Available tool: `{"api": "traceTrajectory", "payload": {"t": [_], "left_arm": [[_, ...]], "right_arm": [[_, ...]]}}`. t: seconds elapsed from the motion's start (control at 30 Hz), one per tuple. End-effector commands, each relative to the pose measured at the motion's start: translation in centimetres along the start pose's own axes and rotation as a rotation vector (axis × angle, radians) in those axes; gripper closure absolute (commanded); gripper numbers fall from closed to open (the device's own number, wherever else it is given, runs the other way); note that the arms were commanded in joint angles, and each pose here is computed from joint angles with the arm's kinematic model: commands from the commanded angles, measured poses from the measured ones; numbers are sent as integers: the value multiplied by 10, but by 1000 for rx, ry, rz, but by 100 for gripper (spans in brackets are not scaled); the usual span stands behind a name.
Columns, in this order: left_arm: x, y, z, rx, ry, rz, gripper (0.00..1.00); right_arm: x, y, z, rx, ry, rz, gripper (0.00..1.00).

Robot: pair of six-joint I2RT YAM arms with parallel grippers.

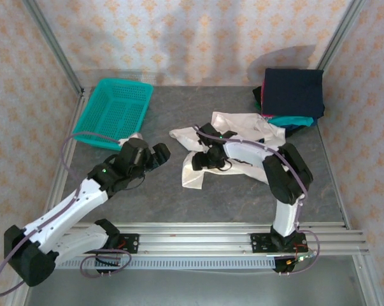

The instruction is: Fold and stack the t-shirts

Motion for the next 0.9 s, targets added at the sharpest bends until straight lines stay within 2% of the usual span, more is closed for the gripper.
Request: {"api": "traceTrajectory", "payload": {"t": [0.0, 0.03, 0.1, 0.2, 0.37, 0.47, 0.6, 0.77, 0.87], "left_arm": [[-9, 28, 6, 140, -18, -22, 3], [-9, 31, 9, 147, -24, -20, 3], [-10, 35, 14, 149, -32, -14, 3], [-11, 39, 18, 140, -45, -9, 3], [-9, 38, 21, 135, -60, -25, 3], [-7, 33, 19, 137, -49, -49, 3], [-3, 17, 11, 153, -15, -123, 2], [-12, -19, -16, 117, 63, -213, 2], [-28, -33, -39, 106, 139, -231, 2]], "right_arm": [[11, 0, -11, -55, -13, 3, 62], [13, 1, -10, -56, -5, 3, 75], [16, 9, -3, -7, -2, 9, 90], [23, 26, 25, 121, -58, 16, 100], [33, 50, 88, 283, -151, 23, 100], [38, 42, 123, 346, -220, -65, 100], [33, -10, 140, 347, -245, -311, 100], [-3, -100, 126, 154, -230, -580, 100], [-24, -133, 111, 57, -210, -646, 100]]}}
Point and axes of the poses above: each hand's point on the last joint's axis, 136 mm out from that joint toward the fingers, its own z axis back along the fingers, its own y axis along the line the jaws close on, x = y × z, the point moved 8 cm from there along z, back along the fingers, and after that the axes turned 4 degrees about -z, right-handed, at the moved point
